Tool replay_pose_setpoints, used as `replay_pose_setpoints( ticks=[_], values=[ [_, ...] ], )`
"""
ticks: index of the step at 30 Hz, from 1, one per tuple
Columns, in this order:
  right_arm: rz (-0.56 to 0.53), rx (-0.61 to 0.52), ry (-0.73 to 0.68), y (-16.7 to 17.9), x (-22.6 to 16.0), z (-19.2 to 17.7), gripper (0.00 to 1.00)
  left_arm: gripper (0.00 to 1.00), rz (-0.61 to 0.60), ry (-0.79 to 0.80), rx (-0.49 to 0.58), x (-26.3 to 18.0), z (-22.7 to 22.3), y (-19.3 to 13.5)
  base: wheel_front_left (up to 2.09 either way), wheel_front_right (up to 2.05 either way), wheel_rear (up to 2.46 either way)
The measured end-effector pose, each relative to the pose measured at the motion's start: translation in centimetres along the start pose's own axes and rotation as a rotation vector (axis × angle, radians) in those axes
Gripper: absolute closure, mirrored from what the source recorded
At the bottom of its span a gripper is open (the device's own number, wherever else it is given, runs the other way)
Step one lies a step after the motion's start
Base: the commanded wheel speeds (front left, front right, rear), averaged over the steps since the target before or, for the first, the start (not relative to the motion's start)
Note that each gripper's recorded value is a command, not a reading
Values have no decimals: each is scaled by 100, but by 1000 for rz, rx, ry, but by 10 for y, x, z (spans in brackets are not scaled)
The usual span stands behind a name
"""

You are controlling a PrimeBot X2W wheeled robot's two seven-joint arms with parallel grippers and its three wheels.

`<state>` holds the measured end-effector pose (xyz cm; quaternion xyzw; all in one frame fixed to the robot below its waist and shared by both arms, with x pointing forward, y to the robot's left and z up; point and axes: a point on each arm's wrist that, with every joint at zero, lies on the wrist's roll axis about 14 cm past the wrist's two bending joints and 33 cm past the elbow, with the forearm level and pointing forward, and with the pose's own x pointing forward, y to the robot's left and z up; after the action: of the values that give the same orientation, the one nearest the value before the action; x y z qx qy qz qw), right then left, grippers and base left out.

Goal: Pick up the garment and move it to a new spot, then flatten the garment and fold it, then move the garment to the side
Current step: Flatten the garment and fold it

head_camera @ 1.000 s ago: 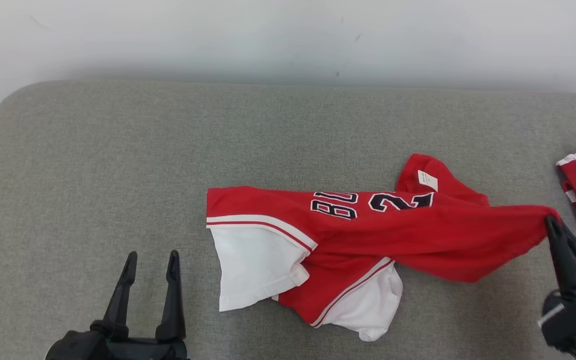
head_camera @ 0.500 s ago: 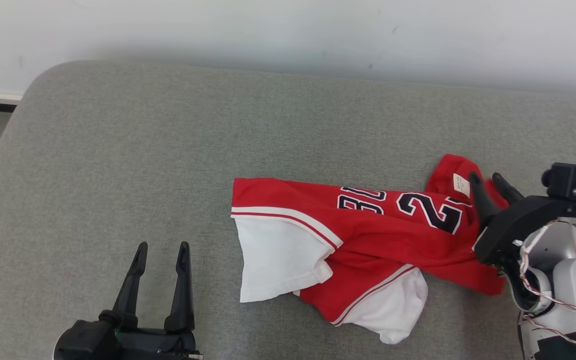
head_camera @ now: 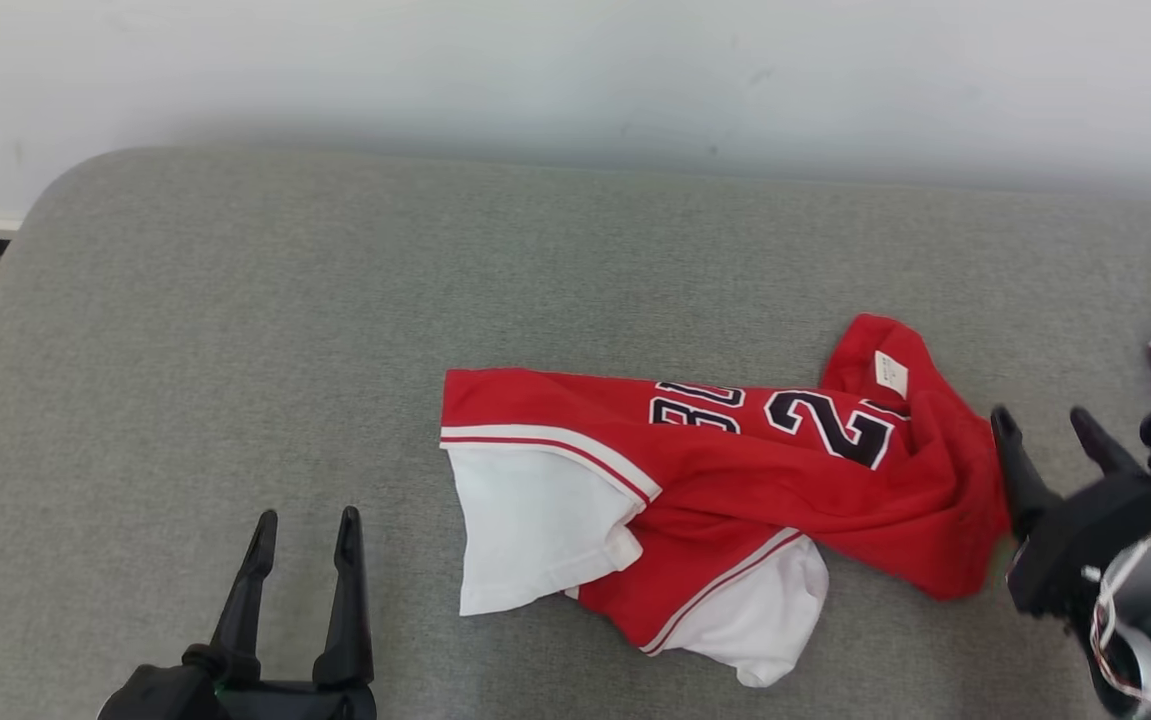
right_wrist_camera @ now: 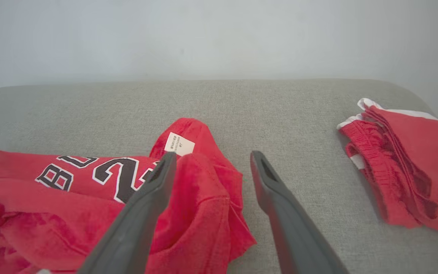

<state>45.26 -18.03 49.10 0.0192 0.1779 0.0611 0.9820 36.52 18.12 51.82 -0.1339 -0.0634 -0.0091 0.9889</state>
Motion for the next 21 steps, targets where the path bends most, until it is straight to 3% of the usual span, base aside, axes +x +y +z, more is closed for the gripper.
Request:
replay_pose_setpoints(
  ticks=[10, 21],
  values=[
    [-96, 67, 158, -18, -55, -71, 0, 0, -51, 33, -18, 8, -13, -15, 0, 0, 0],
    [-120, 119, 160, -23, -66, -86, 0, 0, -66, 231, -57, -10, -74, -23, 0, 0, 0]
  ],
)
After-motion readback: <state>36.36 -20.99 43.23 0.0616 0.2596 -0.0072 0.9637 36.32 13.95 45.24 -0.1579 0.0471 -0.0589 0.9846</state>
